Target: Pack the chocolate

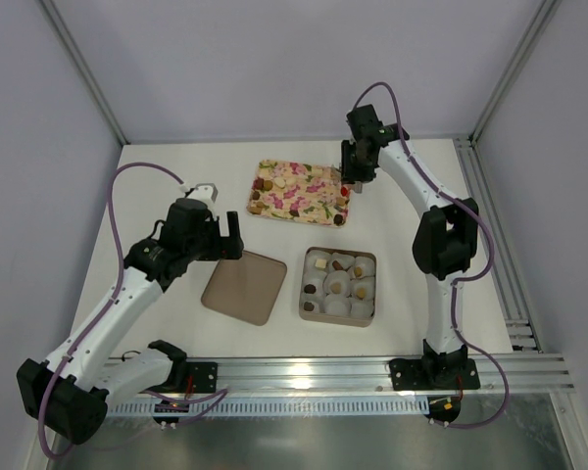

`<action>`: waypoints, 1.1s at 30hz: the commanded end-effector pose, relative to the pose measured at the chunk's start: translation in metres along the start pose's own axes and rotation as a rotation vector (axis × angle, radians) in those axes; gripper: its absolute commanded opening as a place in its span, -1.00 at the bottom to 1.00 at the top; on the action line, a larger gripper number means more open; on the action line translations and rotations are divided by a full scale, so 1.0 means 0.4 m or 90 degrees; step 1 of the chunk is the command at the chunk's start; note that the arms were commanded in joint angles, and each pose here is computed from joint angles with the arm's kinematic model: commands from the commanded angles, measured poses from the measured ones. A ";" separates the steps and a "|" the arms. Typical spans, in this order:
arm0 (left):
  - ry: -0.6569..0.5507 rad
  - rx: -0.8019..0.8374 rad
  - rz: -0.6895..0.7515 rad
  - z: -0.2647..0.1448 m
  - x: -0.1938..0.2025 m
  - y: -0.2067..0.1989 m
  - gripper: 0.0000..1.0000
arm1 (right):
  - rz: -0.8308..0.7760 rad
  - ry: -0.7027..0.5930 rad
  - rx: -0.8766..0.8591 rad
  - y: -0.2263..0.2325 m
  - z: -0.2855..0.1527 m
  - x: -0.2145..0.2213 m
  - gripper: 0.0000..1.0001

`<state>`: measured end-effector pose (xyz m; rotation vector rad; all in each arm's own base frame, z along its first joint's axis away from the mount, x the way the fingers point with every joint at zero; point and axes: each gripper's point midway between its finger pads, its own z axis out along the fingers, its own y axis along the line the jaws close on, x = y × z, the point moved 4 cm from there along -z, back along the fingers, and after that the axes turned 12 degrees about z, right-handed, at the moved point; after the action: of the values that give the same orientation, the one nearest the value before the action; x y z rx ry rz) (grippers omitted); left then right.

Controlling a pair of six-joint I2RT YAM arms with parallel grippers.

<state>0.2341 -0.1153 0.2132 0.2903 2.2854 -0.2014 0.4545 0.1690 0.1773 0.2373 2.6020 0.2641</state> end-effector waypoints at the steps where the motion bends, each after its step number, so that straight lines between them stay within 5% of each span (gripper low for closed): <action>1: -0.023 -0.005 0.008 -0.010 -0.034 0.003 0.99 | 0.015 -0.068 -0.043 0.039 -0.061 -0.062 -0.24; 21: -0.019 -0.006 0.006 -0.009 -0.030 0.003 0.99 | 0.031 -0.034 -0.035 0.037 0.015 -0.038 -0.27; 33: -0.020 -0.007 0.006 -0.009 -0.030 0.003 0.99 | 0.021 -0.034 -0.038 0.034 -0.002 -0.030 -0.49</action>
<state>0.2347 -0.1156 0.2117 0.2920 2.2916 -0.1991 0.4650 0.1771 0.1646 0.2805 2.6006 0.3046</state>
